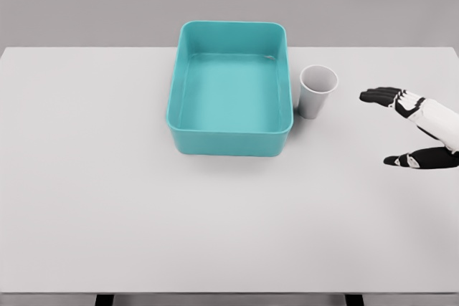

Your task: Put the paper cup into the basket with your right arm

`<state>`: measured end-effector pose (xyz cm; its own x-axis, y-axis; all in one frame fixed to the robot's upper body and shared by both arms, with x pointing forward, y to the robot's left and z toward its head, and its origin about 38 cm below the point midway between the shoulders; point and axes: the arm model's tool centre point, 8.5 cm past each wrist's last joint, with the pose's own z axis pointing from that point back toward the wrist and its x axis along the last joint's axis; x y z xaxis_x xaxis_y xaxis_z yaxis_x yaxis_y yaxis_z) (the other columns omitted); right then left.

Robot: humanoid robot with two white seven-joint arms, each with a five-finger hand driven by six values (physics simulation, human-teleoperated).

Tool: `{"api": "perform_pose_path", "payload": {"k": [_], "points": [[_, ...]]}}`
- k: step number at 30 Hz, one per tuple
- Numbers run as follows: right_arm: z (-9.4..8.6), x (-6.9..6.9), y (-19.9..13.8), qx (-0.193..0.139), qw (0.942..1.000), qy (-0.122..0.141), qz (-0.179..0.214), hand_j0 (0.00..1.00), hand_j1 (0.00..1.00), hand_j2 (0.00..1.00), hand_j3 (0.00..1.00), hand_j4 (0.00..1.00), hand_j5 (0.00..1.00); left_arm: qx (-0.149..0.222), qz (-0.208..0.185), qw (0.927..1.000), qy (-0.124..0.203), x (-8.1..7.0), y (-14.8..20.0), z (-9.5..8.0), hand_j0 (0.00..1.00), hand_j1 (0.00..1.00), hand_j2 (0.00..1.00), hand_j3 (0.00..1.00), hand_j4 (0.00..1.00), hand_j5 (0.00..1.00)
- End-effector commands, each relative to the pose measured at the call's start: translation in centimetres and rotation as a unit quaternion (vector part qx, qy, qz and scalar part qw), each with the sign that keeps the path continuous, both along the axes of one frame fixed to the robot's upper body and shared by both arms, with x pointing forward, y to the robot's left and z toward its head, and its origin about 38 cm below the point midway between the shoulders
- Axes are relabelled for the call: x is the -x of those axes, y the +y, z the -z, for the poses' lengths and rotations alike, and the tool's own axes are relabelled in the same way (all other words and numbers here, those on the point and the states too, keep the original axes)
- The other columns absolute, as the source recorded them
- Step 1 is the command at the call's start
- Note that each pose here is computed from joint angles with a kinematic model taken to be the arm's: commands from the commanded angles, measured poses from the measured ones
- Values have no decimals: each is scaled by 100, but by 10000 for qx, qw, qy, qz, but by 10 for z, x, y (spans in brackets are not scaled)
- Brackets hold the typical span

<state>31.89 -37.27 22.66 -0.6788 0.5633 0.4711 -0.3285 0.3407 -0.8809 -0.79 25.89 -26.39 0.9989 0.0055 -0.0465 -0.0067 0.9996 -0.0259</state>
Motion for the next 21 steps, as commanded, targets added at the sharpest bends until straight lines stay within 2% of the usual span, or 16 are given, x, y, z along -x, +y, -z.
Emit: {"api": "perform_pose_path", "payload": {"k": [1, 2, 3, 6, 8, 10, 11, 12, 13, 15, 17, 18, 19, 21], "points": [[1, 0, 1, 24, 10000, 60, -47, 100, 100, 100, 100, 100, 100, 1, 2, 10000, 0, 0, 0, 0, 100, 100, 100, 100, 100, 100], [-1, -1, 0, -39, 10000, -3, 10, 100, 100, 100, 100, 100, 100, 1, 2, 10000, 7, 0, 0, 0, 100, 100, 100, 100, 100, 100], [-3, -6, 8, -337, 9990, -268, 96, 100, 100, 100, 100, 100, 100, 0, -5, 10000, -1, 0, 0, 0, 100, 100, 100, 100, 100, 100], [0, -8, 8, -324, 9986, -363, 223, 100, 100, 100, 100, 100, 100, 1, 2, 10000, 0, 0, 0, 0, 100, 100, 100, 100, 100, 100], [-1, -10, 10, -424, 9987, -274, 97, 100, 100, 100, 100, 100, 100, 1, 3, 10000, -8, -1, 0, 0, 100, 100, 100, 100, 100, 100], [-2, -15, 10, -833, 9964, 100, 114, 100, 100, 100, 100, 100, 100, 1, 2, 10000, 0, 0, 0, 0, 100, 100, 100, 100, 100, 100], [-3, -18, 7, -1102, 9931, 353, 191, 100, 100, 100, 100, 100, 100, 1, 2, 10000, 0, 0, 0, 0, 100, 100, 100, 100, 100, 100], [-2, -20, 5, -1275, 9903, 496, 257, 100, 100, 100, 100, 100, 100, 1, 2, 10000, 0, 0, 0, 0, 100, 100, 100, 100, 100, 100], [-2, -26, 2, -1575, 9837, 772, 398, 100, 100, 100, 100, 100, 100, 1, 2, 10000, 0, 0, 0, 0, 100, 100, 100, 100, 100, 100], [3, -33, -3, -1698, 9770, 1095, 676, 100, 100, 100, 100, 100, 100, 1, 2, 10000, 0, 0, 0, 0, 100, 100, 100, 100, 100, 100], [10, -40, -7, -1924, 9690, 1307, 832, 100, 100, 100, 100, 100, 100, 1, 2, 10000, 0, 0, 0, 0, 100, 100, 100, 100, 100, 100], [19, -49, -7, -2200, 9584, 1513, 1005, 100, 100, 100, 100, 100, 100, 1, 2, 10000, 0, 0, 0, 0, 100, 100, 100, 100, 100, 100], [22, -57, -6, -2386, 9503, 1652, 1129, 100, 100, 100, 100, 100, 100, 1, 2, 10000, 0, 0, 0, 0, 100, 100, 100, 100, 100, 100], [36, -62, -16, -2476, 9409, 1870, 1356, 100, 100, 100, 100, 100, 100, 0, -5, 10000, -1, 0, 0, 0, 100, 100, 100, 100, 100, 100]]}}
